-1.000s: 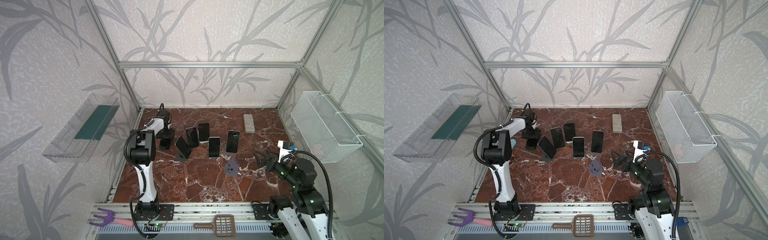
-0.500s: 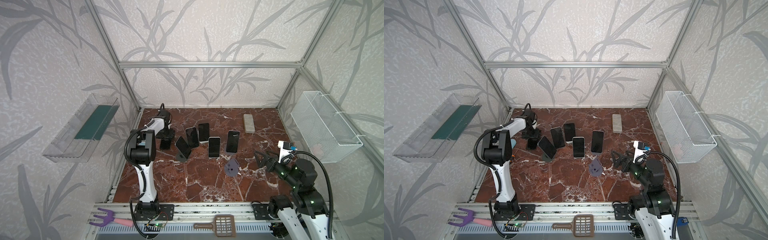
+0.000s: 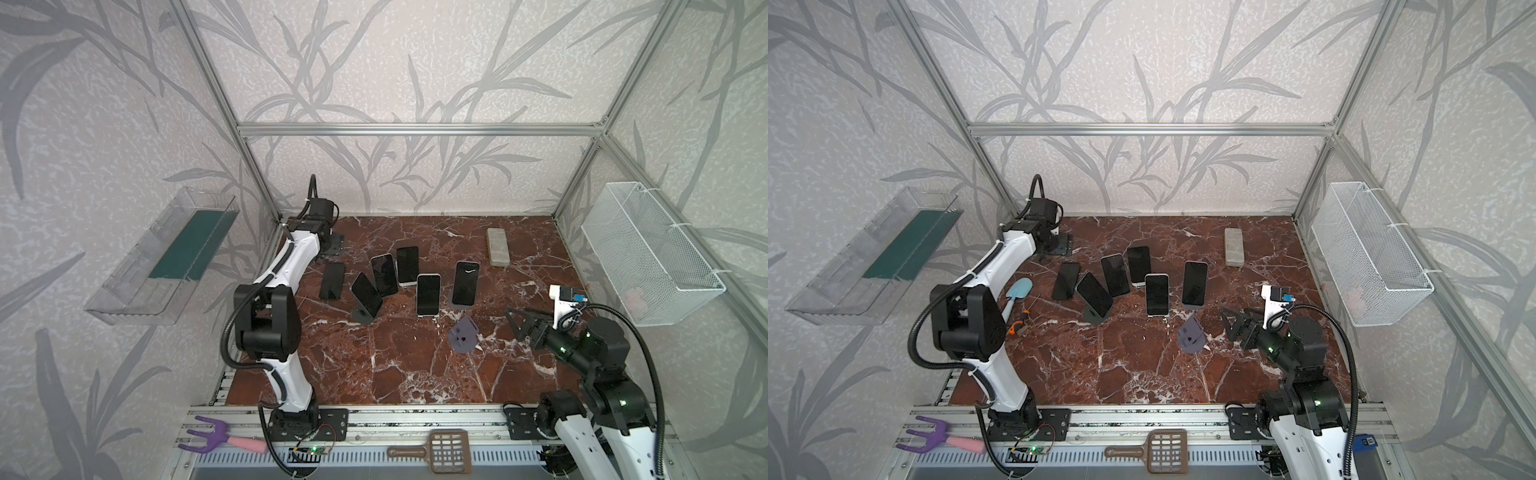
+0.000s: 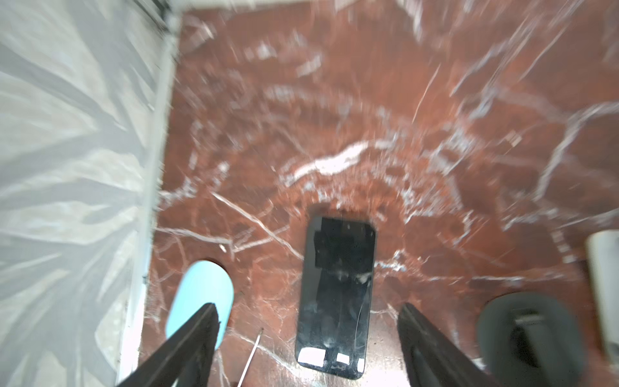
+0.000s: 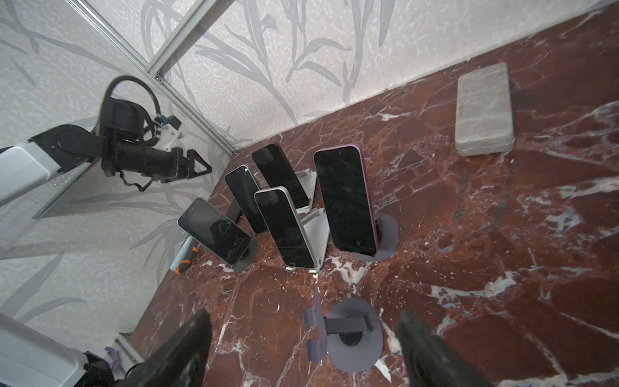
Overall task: Remove the phone from the phone stand
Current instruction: Place the phone at the top-left of the table.
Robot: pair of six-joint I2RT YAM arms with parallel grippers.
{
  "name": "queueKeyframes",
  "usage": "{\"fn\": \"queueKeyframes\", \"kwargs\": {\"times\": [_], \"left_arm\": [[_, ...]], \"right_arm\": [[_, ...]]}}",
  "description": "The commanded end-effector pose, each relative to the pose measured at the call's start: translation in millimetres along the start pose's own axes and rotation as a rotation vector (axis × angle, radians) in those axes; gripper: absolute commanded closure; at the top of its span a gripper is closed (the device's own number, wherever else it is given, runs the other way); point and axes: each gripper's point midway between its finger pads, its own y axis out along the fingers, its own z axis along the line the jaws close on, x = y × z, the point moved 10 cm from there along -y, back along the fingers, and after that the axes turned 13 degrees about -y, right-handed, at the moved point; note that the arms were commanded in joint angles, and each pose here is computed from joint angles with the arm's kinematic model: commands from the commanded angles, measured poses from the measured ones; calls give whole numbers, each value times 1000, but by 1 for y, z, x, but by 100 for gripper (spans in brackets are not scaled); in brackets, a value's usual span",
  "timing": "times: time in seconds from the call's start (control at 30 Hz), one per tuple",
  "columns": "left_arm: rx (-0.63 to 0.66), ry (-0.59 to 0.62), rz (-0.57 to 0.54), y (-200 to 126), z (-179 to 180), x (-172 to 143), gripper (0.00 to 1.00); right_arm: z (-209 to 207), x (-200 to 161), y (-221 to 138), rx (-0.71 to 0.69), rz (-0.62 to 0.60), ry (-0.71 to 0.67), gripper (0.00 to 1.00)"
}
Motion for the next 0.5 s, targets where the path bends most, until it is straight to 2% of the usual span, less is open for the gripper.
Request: {"fn": "queueKeyframes", "kwargs": {"times": [0.0, 0.17, 0.33, 0.47], "left_arm": [[-15, -52, -55, -18, 3, 6, 16], [-69, -159, -187, -65, 14, 7, 16], [-337, -305, -357, -113, 17, -16, 15], [-480, -341, -454, -135, 16, -35, 13]], "right_arm": [[-2, -15, 7, 52, 87, 40, 19], [-7, -32, 26, 114, 167, 100, 29], [-5, -47, 52, 148, 206, 102, 37], [-2, -58, 77, 149, 273, 69, 43]]}}
